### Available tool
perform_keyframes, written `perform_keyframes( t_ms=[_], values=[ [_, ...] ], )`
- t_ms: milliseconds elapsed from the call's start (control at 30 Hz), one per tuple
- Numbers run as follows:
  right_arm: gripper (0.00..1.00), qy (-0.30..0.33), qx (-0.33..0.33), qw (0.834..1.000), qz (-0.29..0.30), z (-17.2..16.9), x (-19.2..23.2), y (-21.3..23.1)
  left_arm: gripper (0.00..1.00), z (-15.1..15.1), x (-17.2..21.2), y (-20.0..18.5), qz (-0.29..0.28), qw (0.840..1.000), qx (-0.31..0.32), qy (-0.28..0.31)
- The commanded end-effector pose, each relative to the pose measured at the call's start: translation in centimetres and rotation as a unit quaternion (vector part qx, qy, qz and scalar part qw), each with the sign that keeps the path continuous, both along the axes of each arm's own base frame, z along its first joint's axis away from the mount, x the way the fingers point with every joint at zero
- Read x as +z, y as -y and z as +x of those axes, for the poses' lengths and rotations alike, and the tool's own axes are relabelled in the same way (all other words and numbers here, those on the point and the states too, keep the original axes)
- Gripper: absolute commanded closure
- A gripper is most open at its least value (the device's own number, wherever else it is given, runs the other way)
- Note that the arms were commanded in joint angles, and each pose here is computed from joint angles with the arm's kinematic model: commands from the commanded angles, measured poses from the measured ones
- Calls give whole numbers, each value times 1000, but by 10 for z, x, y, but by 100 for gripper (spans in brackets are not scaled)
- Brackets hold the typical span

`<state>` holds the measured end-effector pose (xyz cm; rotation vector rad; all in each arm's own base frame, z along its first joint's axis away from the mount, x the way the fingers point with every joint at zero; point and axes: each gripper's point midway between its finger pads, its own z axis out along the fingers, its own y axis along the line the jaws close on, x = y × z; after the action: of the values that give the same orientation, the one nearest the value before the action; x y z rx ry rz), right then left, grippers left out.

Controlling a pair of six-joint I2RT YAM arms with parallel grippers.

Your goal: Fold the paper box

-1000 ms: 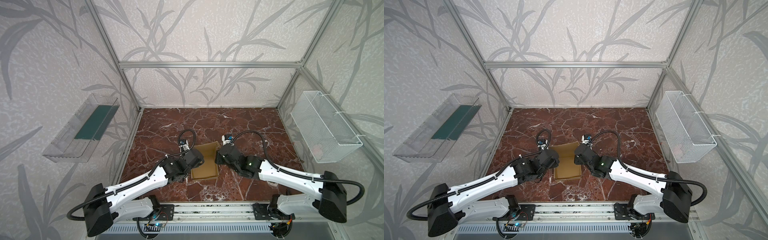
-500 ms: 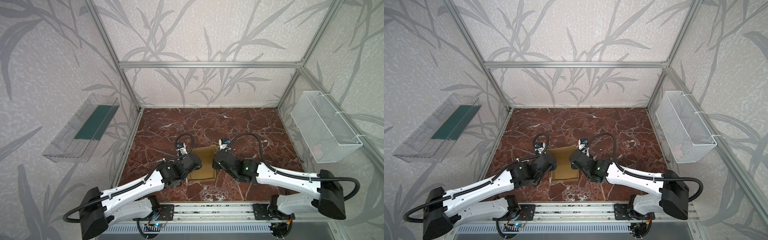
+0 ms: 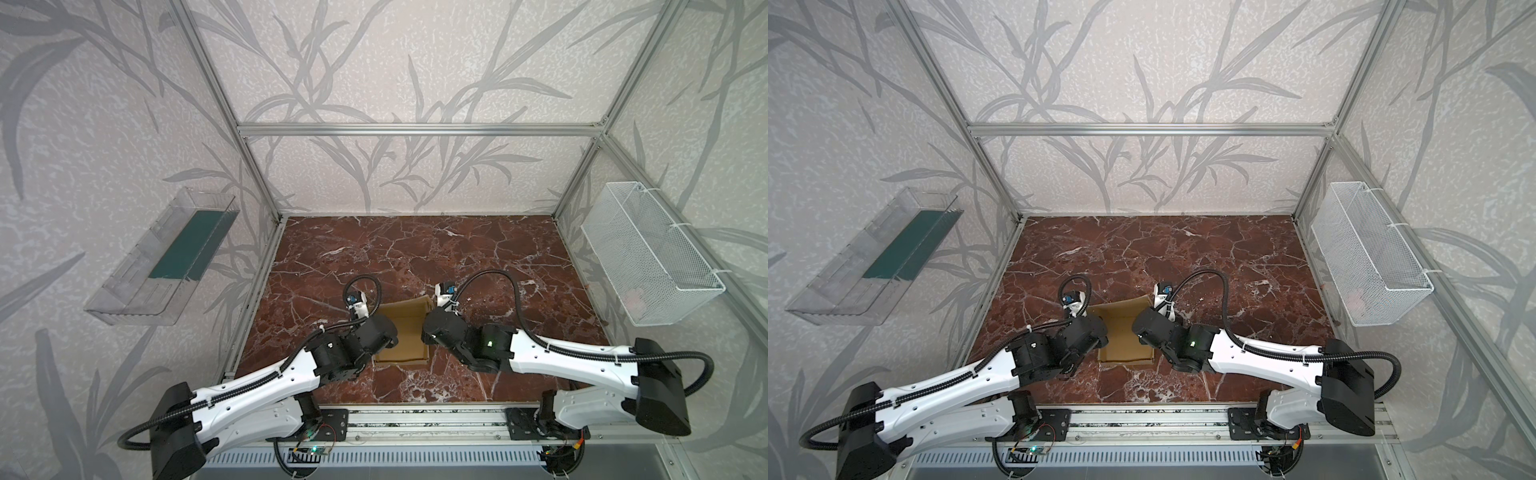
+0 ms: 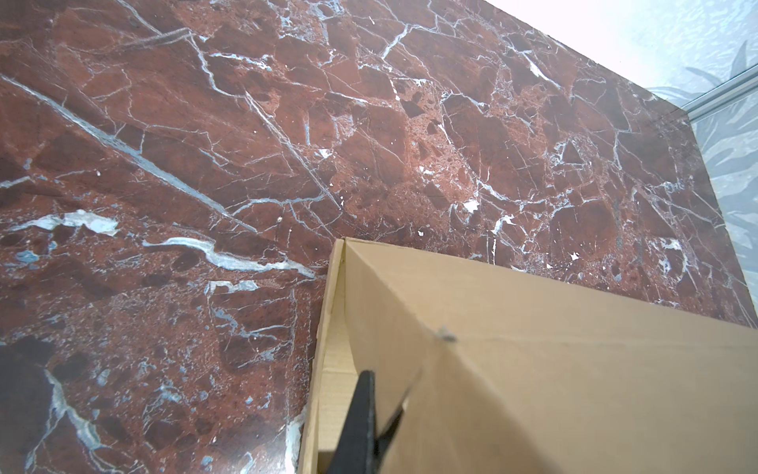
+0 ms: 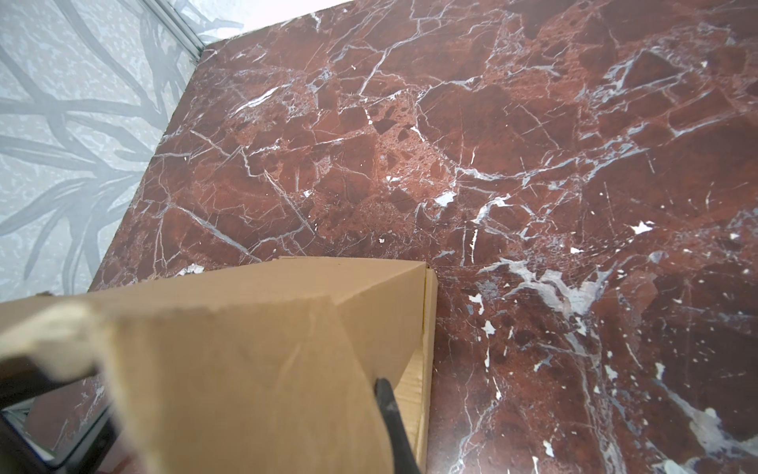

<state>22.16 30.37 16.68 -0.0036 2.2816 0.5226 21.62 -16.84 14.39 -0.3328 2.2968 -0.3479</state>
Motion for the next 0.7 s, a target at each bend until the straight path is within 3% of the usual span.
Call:
perform_keyframes(
  t_ms=[0,667],
  values=[
    [100,-26,-7,999,-25,-7,-21,7,100,-10,-15,-10,16,1000,7,-23],
    [100,-24,-11,999,-34,-19,-32,-2,100,-24,-31,-12,12,999,11,-28]
  ],
)
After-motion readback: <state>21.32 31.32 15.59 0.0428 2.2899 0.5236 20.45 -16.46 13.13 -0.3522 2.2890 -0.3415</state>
